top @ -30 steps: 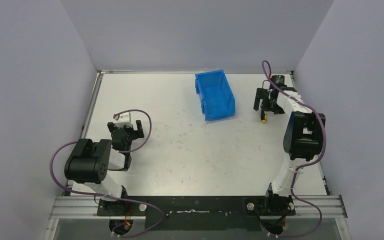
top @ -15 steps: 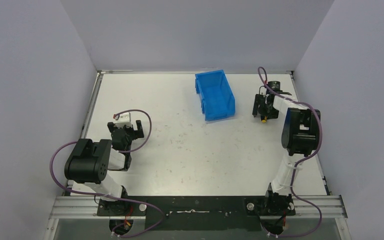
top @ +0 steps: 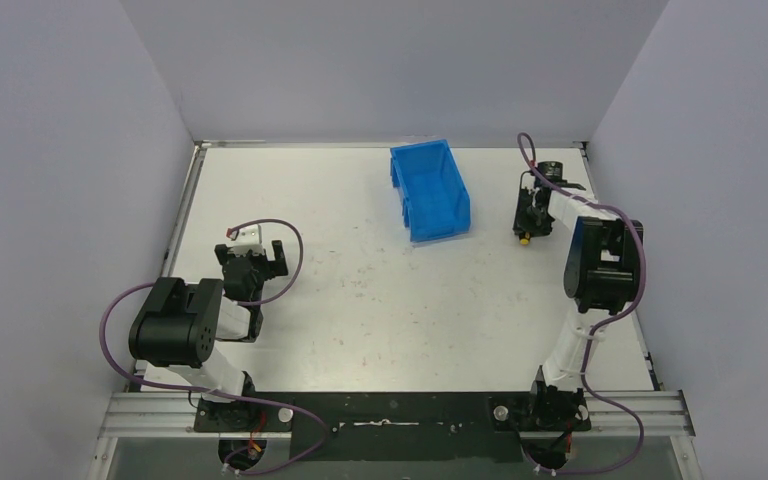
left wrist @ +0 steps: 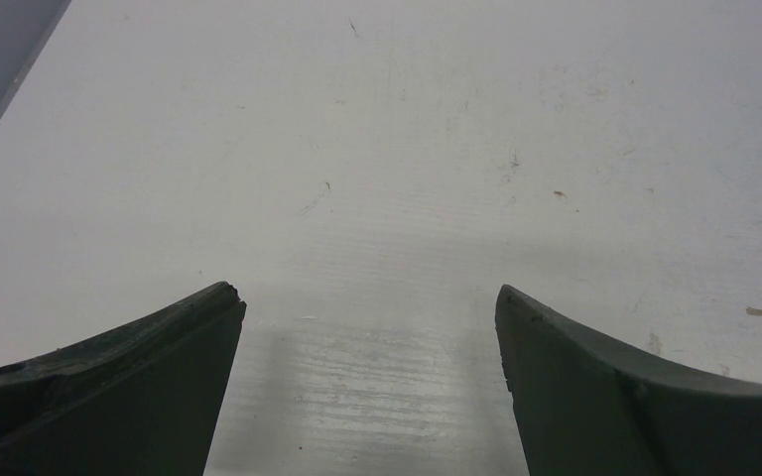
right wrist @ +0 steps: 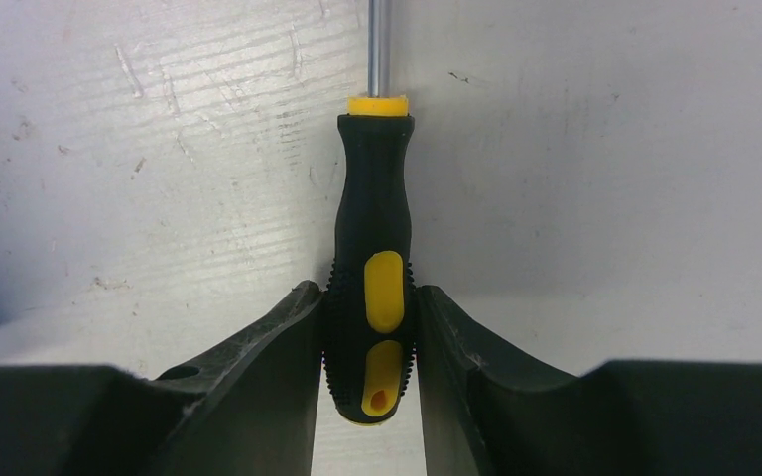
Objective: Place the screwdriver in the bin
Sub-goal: Pick up the screwdriver from the center of the board, then place the screwdriver in the bin.
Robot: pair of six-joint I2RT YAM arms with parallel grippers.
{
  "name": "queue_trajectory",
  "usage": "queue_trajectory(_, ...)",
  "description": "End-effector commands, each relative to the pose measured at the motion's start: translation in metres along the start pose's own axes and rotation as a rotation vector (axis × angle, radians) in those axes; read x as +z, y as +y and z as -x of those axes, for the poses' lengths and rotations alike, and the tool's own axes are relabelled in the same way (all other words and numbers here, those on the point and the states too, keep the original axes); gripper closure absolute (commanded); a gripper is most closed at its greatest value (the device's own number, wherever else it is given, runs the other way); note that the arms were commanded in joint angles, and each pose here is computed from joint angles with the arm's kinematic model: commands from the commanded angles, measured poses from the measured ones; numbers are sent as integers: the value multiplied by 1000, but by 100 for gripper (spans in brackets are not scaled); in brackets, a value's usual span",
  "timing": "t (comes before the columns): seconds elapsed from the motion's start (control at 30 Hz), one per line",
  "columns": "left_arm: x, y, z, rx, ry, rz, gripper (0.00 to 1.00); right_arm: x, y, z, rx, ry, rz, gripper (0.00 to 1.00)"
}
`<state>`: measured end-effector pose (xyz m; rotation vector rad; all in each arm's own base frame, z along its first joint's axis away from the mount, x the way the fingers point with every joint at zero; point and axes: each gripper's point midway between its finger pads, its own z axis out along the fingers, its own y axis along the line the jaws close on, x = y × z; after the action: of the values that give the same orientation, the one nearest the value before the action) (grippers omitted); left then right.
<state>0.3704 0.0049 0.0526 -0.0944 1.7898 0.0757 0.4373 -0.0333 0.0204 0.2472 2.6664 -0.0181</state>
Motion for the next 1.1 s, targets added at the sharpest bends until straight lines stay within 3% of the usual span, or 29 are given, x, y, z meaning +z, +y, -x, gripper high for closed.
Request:
queue_trajectory(0.0,6,-3,22,-6,-74,-7,3,-59,-2,56,11,-175,-12,80)
queue_trajectory(0.6,6,-2,22,-6,-75,-6,3,-216,-3,133,18,-450,-21,82)
queue_trajectory(1.07,6,-2,22,-5,-75,-7,3,-312,13,158,-18,-588,-53,85)
